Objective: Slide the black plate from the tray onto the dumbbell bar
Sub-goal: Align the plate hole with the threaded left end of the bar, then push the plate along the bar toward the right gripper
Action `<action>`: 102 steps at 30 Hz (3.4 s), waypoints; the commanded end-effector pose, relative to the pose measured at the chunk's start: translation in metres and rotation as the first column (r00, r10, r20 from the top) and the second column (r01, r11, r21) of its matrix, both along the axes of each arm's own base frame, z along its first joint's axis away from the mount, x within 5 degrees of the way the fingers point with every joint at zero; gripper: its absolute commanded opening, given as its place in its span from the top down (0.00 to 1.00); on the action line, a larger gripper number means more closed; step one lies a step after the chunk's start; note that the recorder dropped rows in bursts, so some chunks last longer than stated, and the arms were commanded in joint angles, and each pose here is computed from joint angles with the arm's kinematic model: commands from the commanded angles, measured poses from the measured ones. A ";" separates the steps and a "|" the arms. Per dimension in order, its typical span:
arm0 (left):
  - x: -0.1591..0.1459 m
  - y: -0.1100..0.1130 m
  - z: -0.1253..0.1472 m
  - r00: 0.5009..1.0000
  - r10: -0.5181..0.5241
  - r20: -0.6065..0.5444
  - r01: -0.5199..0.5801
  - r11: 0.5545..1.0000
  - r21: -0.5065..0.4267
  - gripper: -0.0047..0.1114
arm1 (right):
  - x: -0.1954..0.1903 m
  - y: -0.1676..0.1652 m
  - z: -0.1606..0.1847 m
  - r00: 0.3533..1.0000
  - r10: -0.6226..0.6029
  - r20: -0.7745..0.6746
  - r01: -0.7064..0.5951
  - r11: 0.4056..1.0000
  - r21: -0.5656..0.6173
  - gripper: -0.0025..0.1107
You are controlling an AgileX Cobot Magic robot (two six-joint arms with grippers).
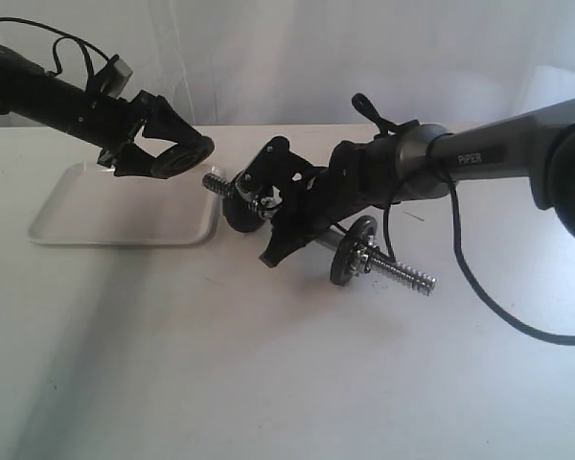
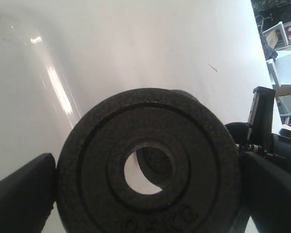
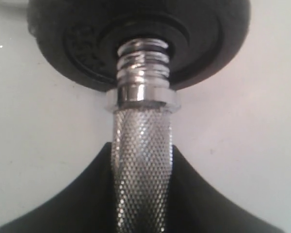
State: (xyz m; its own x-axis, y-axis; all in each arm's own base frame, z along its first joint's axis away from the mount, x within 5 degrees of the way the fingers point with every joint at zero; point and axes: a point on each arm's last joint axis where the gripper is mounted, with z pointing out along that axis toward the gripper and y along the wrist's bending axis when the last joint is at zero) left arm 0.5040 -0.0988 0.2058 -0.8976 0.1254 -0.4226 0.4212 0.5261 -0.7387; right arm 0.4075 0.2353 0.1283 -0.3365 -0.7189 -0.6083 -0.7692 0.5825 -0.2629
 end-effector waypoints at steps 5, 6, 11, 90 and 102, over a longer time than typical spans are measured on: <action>-0.009 -0.002 0.014 0.997 -0.076 -0.014 0.075 0.994 -0.078 0.96 | -0.005 -0.005 0.075 0.993 -0.015 0.118 0.005 0.996 0.086 0.40; -0.009 -0.002 0.014 0.997 -0.077 -0.014 0.075 0.994 -0.076 0.96 | -0.004 -0.005 0.073 0.993 -0.015 0.114 0.005 0.996 0.084 0.40; -0.009 -0.002 0.014 0.997 -0.077 -0.014 0.075 0.994 -0.076 0.96 | -0.004 -0.004 0.056 0.998 -0.002 0.062 -0.002 0.999 0.055 0.40; -0.007 -0.026 0.019 0.997 -0.012 -0.079 0.001 0.991 -0.137 0.96 | 0.015 -0.014 0.081 0.996 -0.064 0.062 0.049 0.974 0.222 0.98; -0.015 -0.034 0.021 0.991 -0.083 -0.104 0.065 0.983 -0.170 0.96 | 0.017 -0.014 0.083 0.993 -0.095 0.069 0.075 0.965 0.250 0.98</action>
State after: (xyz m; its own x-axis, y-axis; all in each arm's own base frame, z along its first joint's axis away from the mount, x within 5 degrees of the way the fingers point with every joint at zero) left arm 0.5007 -0.1198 0.2106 -0.9299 0.0809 -0.3589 0.3523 0.4764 -0.8055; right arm 0.4117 0.2238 0.1600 -0.3757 -0.6696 -0.6407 -0.8147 0.5682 -0.1161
